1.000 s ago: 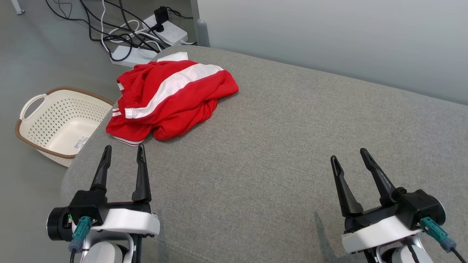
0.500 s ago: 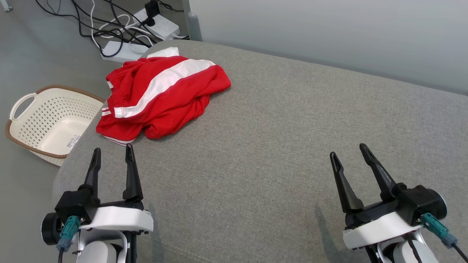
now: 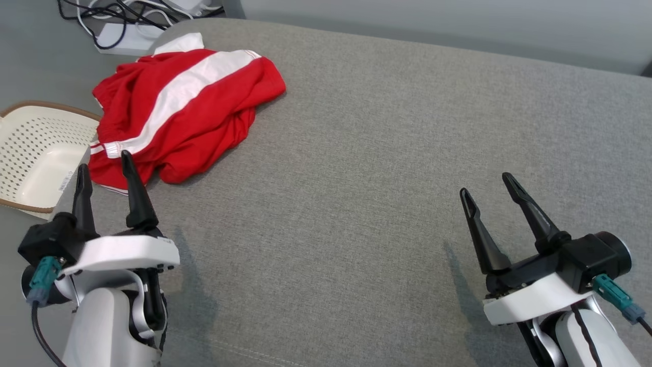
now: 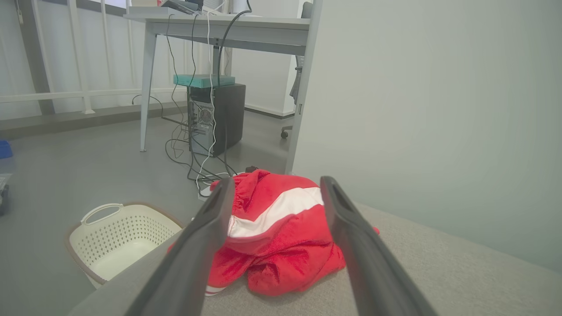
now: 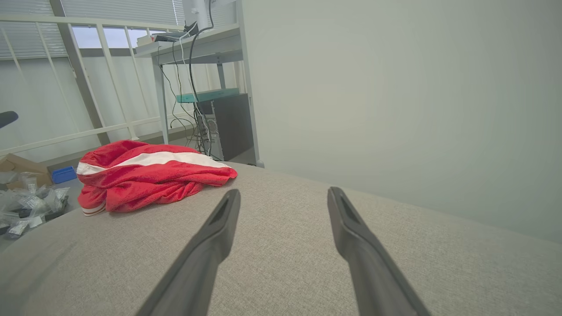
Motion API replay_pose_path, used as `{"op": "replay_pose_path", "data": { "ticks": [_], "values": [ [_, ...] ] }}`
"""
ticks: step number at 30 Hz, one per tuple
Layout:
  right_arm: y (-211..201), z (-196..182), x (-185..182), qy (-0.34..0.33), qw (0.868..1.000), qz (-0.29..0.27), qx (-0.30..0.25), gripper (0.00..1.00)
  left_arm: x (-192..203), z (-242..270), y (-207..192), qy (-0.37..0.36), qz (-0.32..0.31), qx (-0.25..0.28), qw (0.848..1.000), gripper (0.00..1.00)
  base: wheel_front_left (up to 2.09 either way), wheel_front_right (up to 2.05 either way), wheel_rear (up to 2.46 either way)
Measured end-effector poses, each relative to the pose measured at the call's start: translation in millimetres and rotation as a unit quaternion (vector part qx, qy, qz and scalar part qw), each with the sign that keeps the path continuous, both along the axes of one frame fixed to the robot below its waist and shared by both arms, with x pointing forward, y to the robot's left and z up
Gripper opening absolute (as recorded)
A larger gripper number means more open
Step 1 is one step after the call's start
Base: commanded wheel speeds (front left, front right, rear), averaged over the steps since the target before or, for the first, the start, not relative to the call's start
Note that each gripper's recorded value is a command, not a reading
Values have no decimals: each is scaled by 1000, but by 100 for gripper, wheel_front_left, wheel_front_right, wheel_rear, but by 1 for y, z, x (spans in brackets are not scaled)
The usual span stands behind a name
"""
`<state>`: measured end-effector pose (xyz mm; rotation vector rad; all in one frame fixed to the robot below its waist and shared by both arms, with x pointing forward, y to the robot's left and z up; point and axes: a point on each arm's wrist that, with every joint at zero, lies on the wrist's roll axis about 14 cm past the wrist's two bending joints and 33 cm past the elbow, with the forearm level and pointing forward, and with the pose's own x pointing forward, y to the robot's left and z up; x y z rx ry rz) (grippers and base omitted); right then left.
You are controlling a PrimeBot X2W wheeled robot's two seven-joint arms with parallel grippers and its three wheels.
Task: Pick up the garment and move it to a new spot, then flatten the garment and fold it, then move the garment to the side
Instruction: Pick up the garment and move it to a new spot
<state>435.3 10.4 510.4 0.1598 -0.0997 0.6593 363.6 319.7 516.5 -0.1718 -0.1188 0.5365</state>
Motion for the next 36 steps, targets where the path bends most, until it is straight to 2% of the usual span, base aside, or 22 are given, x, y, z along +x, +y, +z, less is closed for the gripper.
{"op": "replay_pose_path", "data": {
  "ticks": [15, 36],
  "values": [
    [-30, -32, 36, 11, 999, -22, -28, 100, 77, -34, 6, 39, -6, -8, 999, 100, 0, 0, 0],
    [-37, -60, 53, 29, 999, -21, -38, 100, 112, -106, 26, 153, 20, -17, 988, 100, 0, 0, 0]
  ]
}}
